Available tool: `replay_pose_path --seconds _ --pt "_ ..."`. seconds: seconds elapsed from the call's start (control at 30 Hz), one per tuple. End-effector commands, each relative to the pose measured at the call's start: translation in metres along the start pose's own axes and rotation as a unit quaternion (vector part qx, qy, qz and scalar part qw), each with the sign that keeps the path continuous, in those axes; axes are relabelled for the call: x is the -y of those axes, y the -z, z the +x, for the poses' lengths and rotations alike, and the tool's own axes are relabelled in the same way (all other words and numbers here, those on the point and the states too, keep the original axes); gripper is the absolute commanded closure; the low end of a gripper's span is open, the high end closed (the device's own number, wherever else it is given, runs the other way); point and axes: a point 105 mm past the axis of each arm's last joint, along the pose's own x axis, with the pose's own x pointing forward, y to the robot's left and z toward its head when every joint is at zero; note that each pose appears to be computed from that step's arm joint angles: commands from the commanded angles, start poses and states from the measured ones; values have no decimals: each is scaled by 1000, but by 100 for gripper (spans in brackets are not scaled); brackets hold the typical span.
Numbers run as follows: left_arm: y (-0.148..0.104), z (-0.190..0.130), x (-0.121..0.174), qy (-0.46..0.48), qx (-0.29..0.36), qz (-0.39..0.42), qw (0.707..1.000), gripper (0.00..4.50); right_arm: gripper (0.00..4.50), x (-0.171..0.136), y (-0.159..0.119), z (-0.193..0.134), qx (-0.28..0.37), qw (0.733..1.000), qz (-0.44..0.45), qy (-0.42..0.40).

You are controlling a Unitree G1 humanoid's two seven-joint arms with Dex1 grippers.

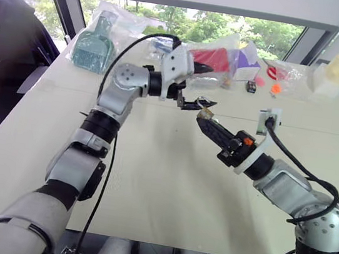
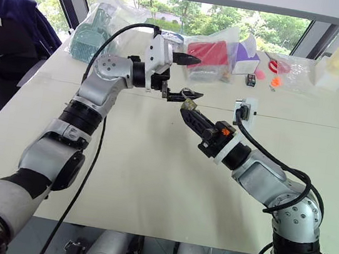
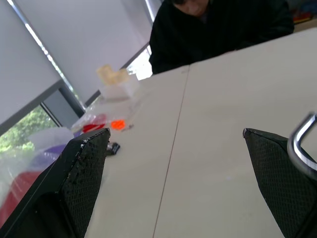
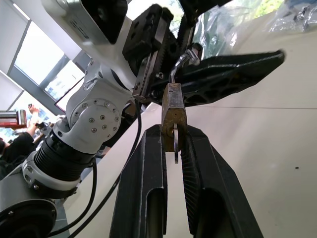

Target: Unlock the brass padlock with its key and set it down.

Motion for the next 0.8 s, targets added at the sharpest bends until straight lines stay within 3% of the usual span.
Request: replay_pose_path --seconds 0.03,0.1,0.17,0.33,0.5,0.7,0.8 --pt "17 -21 -2 -11 -35 -11 999 4 428 -3 -15 -11 33 999 4 -4" --pt "20 -29 0 -10 -41 -26 999 4 428 4 -13 -15 26 1000 13 10" --pt "19 -39 9 2 -39 -73 997 4 428 26 5 -21 -23 997 59 40" --pt "12 -64 53 63 -52 -200 976 4 428 66 33 -24 -89 972 209 61" --pt "10 -79 77 81 -75 -263 959 4 428 86 50 -21 -159 958 224 80" --pt "18 -80 85 62 -112 -237 963 4 428 103 70 -26 -217 942 236 102" --pt "18 -79 82 52 -110 -239 963 0 312 112 85 -38 -260 932 215 132"
